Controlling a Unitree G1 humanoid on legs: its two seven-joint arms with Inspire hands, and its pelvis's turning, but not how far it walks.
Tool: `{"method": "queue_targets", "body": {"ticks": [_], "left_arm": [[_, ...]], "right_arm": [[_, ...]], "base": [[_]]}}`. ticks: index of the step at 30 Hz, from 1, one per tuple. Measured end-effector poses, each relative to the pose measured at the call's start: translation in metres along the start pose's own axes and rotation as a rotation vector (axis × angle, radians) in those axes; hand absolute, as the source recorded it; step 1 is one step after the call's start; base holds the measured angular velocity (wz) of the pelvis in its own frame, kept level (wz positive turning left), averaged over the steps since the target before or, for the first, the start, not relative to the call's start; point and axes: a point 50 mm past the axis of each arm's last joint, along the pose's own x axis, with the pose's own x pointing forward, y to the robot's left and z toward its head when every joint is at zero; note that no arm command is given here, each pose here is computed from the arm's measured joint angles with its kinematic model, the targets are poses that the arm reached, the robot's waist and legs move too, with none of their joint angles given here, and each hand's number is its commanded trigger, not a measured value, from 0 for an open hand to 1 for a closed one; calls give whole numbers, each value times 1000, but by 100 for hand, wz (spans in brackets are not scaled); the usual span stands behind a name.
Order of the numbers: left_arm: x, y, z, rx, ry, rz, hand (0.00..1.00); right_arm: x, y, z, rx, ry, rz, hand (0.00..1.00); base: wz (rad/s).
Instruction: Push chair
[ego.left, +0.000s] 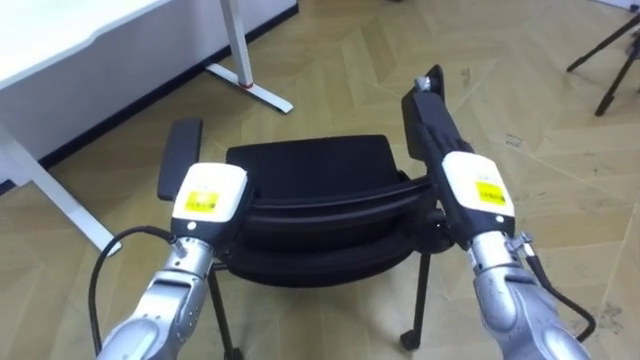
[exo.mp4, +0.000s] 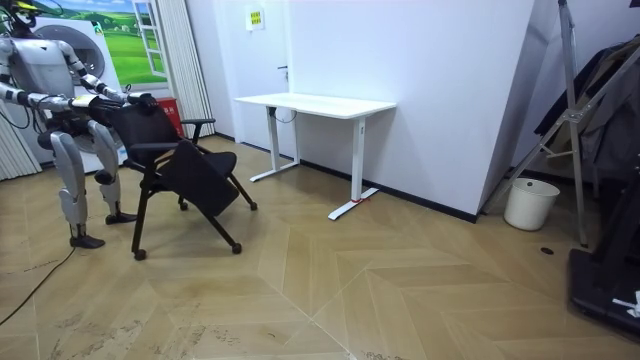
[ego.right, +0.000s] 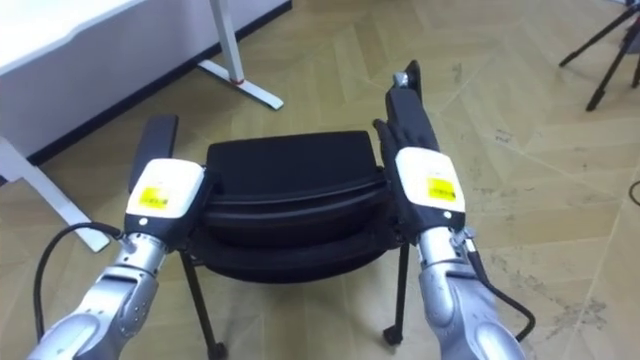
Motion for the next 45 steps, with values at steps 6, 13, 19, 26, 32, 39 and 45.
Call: {"method": "queue_targets", "body": {"ticks": [6,13,19,26,32,39,45], "left_arm": [[-1,-1,0,-3,3,-6,100],[0,0,0,-4,4,-1,100],[0,2,0,-2,1,5,100],[0,3,-1,0,2,7,100],[2,5,1,8,-11,9,100],[4,6,2,14,-22,6,100],[5,5,3,19,-24,-5,100]], "right_arm": [[2,-9,-8,33,37,-40,0],[7,-25,-6,49,15,-115,0],[12,-35,0,36,-26,-156,0],[12,-32,3,8,-43,-143,0],[9,-15,8,-128,-93,-70,0],[4,6,1,-201,-98,5,0],[2,9,0,-225,-94,13,0]], "base": [[0],[0],[0],[-1],[3],[1],[-1]]}}
